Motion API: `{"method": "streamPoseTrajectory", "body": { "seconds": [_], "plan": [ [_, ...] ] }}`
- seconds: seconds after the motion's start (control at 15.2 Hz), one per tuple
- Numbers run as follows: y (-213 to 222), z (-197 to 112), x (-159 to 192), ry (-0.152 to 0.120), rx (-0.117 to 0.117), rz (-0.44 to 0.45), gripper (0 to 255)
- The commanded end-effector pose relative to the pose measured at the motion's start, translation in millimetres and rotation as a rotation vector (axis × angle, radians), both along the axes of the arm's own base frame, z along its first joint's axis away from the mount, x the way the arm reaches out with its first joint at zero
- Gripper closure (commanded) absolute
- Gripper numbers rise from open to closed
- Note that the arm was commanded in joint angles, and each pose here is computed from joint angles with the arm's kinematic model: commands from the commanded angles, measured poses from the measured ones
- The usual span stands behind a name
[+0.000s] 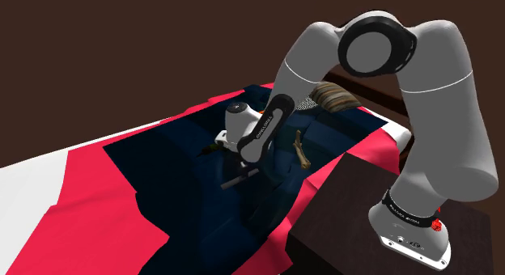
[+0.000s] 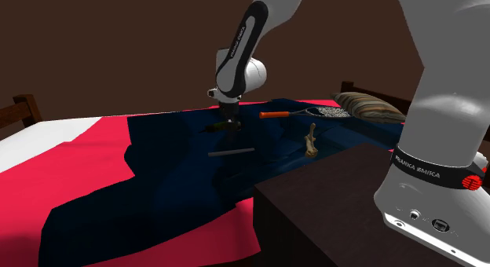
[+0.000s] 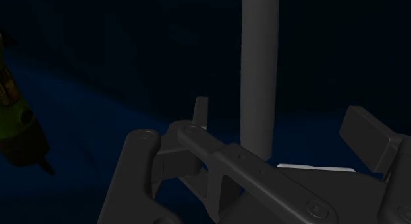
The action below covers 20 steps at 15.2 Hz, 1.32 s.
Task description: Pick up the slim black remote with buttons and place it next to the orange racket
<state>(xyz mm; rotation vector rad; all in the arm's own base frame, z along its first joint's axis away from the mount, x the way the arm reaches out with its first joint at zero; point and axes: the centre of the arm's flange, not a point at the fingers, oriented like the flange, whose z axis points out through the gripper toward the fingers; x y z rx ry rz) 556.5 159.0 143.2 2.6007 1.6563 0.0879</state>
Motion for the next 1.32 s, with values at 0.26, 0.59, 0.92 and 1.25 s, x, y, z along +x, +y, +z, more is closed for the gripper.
{"method": "streamPoseTrajectory", "body": {
  "seconds": [0.26, 0.59, 0.92, 1.25],
  "plan": [
    [9.7, -44.6, 5.3, 0.001, -0.008, 0.051, 0],
    [9.3, -63.4, 6.7, 0.001, -0.008, 0.051, 0],
    [9.3, -63.5, 6.7, 0.001, -0.008, 0.051, 0],
    [9.3, -63.4, 6.7, 0.001, -0.008, 0.051, 255]
  ]
}}
